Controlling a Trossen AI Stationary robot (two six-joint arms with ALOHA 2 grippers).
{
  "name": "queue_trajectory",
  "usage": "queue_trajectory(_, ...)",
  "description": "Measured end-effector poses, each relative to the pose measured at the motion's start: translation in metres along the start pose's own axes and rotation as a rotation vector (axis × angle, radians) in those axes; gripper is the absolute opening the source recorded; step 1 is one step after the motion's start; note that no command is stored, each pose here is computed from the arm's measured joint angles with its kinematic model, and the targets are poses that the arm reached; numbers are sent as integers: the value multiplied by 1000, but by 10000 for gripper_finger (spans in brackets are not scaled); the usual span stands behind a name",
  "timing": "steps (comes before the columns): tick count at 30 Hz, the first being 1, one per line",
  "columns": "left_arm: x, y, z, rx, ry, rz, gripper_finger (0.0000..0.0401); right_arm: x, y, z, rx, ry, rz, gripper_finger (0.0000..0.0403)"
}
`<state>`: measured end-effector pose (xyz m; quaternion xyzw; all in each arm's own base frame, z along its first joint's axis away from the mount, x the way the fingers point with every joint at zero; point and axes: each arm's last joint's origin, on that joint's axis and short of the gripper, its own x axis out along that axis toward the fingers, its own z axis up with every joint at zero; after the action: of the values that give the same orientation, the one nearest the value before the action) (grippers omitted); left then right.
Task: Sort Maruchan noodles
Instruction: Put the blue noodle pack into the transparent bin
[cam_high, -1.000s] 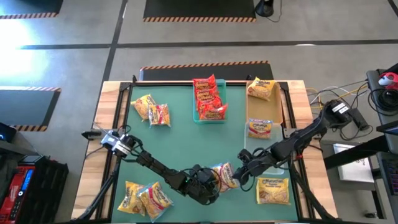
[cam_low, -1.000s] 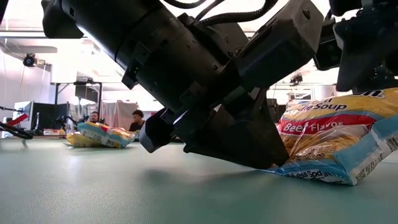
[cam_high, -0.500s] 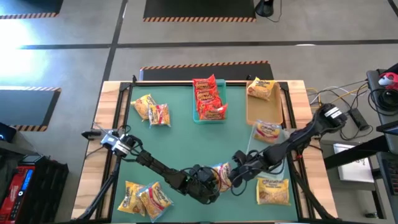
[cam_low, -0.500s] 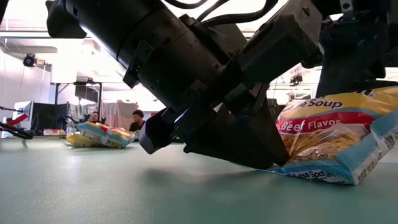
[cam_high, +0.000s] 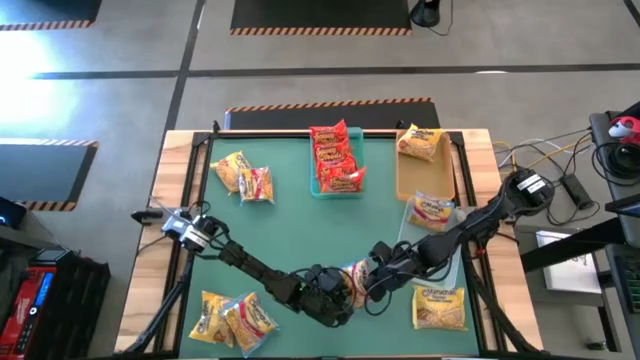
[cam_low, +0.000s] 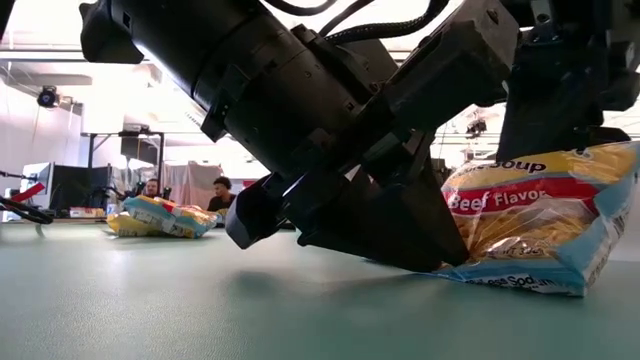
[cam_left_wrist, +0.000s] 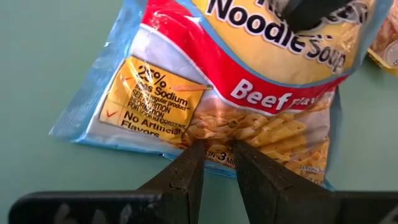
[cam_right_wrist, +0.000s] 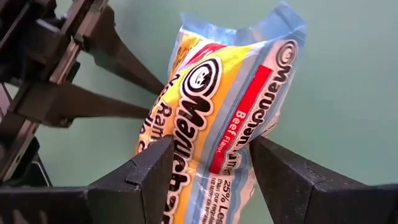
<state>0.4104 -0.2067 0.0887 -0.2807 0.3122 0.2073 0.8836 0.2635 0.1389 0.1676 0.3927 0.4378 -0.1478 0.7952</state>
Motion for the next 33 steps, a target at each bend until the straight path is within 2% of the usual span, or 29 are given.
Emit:
queue_trajectory(11,1,0,1,-31,-1,-1,75,4,0,2,-15,-4,-6,194)
queue_trajectory(20,2,1,3,-47,2,-1,75,-1,5,12,-73,56,27,232)
queue_trajectory(27,2,2,3,-43,10,6,75,-9,5,22,-84,87,-90,255)
queue_trajectory(33,2,3,3,-41,10,8,75,-10,7,24,-118,92,-96,266)
